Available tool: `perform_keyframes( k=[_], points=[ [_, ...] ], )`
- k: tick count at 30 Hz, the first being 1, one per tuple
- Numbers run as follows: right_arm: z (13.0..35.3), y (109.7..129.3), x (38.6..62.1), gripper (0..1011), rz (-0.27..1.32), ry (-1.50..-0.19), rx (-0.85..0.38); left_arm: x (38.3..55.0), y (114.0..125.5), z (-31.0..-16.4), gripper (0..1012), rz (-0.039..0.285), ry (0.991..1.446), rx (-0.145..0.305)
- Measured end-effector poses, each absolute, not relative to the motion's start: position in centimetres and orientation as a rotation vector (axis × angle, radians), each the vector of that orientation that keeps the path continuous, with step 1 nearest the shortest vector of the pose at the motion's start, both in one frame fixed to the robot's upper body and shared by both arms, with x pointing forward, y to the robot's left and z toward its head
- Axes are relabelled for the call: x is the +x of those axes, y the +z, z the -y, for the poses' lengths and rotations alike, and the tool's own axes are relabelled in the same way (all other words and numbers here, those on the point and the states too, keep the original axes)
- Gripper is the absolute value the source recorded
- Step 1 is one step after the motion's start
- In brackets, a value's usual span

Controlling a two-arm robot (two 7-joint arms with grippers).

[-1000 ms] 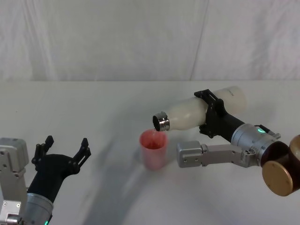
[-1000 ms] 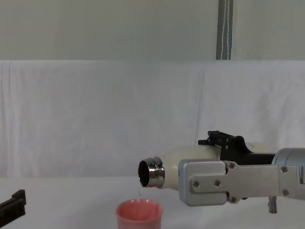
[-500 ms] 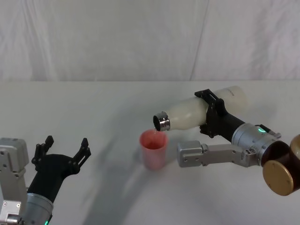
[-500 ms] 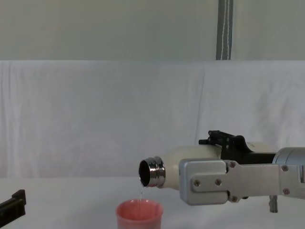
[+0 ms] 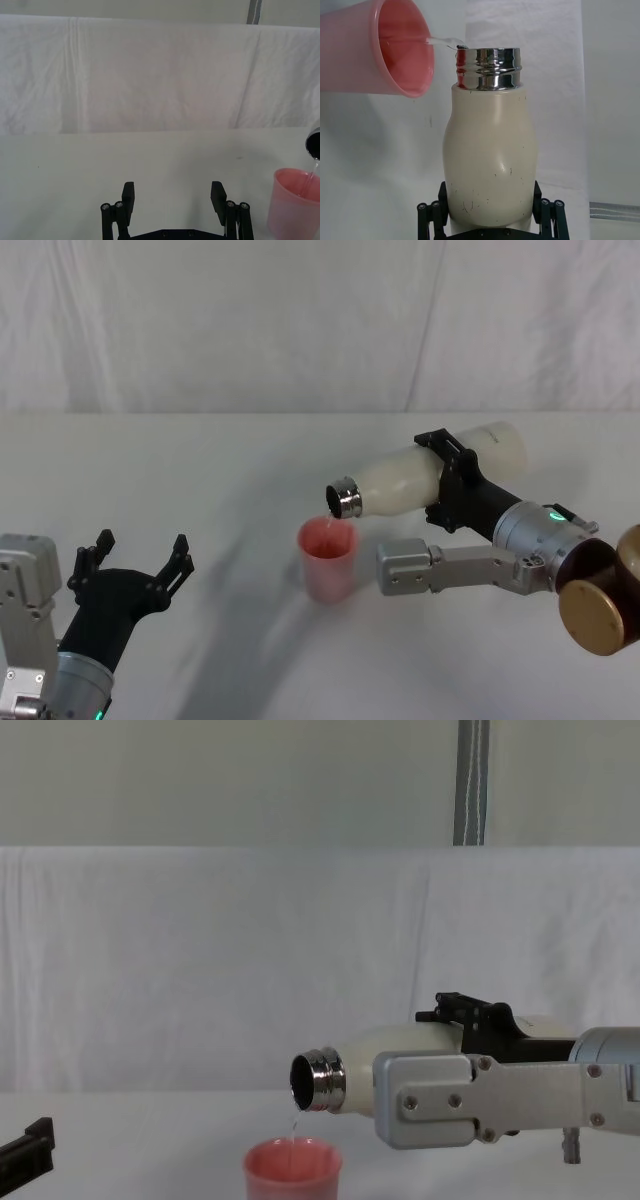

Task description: Grasp the thermos with one hand and pour water into the cup lid.

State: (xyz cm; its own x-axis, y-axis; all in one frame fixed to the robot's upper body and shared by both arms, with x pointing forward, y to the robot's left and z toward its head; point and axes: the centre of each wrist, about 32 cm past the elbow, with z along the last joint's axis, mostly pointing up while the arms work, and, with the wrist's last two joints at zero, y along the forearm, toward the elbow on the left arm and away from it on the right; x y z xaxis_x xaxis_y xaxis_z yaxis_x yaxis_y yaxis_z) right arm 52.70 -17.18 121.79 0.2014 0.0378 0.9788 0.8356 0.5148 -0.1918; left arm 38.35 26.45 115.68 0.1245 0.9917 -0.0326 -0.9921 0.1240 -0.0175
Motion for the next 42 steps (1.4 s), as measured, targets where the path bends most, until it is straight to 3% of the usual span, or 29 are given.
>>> perform_keyframes(
  k=[42],
  points=[
    [17.40,121.35,52.85,950,1.198,-0.707,-0.864,38.35,115.68,-26.45,1001,-0.014,1.446,-0.038]
  ],
)
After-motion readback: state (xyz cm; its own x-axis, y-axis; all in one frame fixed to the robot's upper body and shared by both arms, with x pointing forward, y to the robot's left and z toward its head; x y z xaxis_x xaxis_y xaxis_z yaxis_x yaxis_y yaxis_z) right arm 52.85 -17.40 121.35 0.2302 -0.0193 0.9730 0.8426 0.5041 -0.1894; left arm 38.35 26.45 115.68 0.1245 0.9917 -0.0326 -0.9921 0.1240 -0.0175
